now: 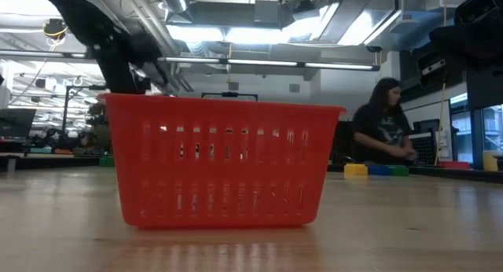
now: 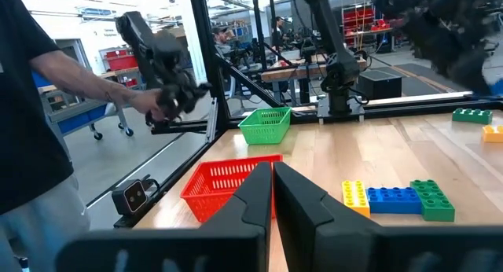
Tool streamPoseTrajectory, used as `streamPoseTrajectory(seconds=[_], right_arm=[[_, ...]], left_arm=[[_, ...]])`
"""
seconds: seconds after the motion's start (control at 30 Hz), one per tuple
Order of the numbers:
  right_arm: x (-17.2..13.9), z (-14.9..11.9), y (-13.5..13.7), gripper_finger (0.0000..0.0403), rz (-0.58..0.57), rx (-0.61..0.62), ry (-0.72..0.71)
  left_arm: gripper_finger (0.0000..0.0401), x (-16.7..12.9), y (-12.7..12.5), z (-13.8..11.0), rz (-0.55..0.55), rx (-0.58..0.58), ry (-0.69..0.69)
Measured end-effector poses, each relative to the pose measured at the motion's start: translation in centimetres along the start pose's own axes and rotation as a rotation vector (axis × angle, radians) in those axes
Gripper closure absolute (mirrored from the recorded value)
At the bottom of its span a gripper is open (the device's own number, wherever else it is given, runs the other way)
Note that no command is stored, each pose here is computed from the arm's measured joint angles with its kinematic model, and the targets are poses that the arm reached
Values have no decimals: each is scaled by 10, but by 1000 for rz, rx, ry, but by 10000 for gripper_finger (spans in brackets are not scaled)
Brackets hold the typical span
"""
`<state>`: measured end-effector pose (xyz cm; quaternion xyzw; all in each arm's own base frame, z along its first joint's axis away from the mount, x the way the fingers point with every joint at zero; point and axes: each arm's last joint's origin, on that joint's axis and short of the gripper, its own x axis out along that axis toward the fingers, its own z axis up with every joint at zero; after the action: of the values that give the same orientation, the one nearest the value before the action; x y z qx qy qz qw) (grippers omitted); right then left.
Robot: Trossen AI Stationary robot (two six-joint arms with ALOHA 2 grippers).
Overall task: Sort & place blocks by color
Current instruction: Put the top left blue game piece into the red bin
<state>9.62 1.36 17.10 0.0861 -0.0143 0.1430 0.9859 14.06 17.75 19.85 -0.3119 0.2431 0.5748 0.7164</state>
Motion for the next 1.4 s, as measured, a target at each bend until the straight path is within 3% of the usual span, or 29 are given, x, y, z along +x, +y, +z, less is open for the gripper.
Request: streamPoseTrajectory(seconds=[0.17, 0.4, 0.73, 1.17, 1.4], right_arm=[[0, 0, 0, 383, 0, 0, 0], [0, 0, 0, 383, 0, 0, 1], [0, 0, 0, 383, 0, 0, 0], [0, 0, 0, 383, 0, 0, 1], [0, 0, 0, 383, 0, 0, 0]], left_arm=[[271, -45, -1, 16, -193, -43, -179], [271, -108, -10, 30, -629, 9, -427], [271, -161, -24, 11, -1018, 118, -466], [271, -202, -58, -20, -1279, 160, -507], [271, -210, -71, -34, -1259, 154, -521]])
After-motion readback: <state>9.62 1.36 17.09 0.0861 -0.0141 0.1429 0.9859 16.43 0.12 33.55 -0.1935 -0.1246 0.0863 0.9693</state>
